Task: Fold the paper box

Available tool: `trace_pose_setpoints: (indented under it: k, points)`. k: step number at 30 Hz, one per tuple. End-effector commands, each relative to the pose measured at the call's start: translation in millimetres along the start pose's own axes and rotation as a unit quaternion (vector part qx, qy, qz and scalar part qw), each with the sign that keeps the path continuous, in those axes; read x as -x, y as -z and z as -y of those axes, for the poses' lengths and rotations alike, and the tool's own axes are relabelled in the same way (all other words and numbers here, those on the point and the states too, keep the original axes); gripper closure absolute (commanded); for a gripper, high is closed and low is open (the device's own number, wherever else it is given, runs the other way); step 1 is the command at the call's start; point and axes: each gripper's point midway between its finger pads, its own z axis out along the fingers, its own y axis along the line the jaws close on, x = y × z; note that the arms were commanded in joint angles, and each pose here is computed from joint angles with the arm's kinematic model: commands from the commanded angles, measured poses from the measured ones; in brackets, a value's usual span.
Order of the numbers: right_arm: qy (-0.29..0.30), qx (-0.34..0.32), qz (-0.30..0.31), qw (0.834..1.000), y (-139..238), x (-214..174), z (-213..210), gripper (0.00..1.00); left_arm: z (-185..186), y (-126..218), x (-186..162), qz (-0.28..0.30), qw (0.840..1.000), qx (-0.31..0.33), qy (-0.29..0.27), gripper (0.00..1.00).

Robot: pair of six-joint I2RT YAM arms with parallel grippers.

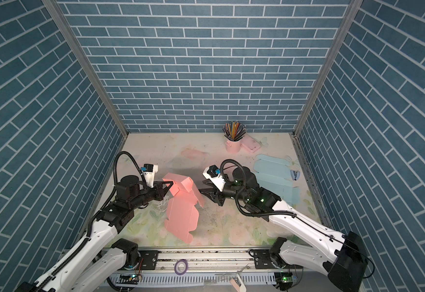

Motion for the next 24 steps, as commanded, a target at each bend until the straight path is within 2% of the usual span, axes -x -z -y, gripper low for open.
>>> trace_pose_setpoints:
  k: [1,4,13,18,24]
  points:
    - [0.049,0.045,0.002,0.998,11.4,3.8,-22.2,0.54,6.5,4.0,13.8,0.016,1.0,-0.004,-0.011,1.0]
    - [0.07,0.061,-0.01,0.996,20.4,1.8,-30.7,0.47,9.5,4.4,13.9,0.015,1.0,-0.012,-0.014,1.0]
    - [0.09,0.047,-0.005,0.995,17.9,3.8,-24.5,0.46,19.8,5.5,12.9,0.008,0.999,-0.037,-0.014,1.0]
    - [0.086,0.048,0.009,0.995,12.2,14.2,-22.3,0.48,22.7,6.6,13.7,0.01,0.999,-0.042,-0.016,1.0]
    - [0.074,0.084,0.019,0.994,3.2,22.1,-29.6,0.55,19.5,6.5,11.2,0.008,0.999,-0.035,-0.015,1.0]
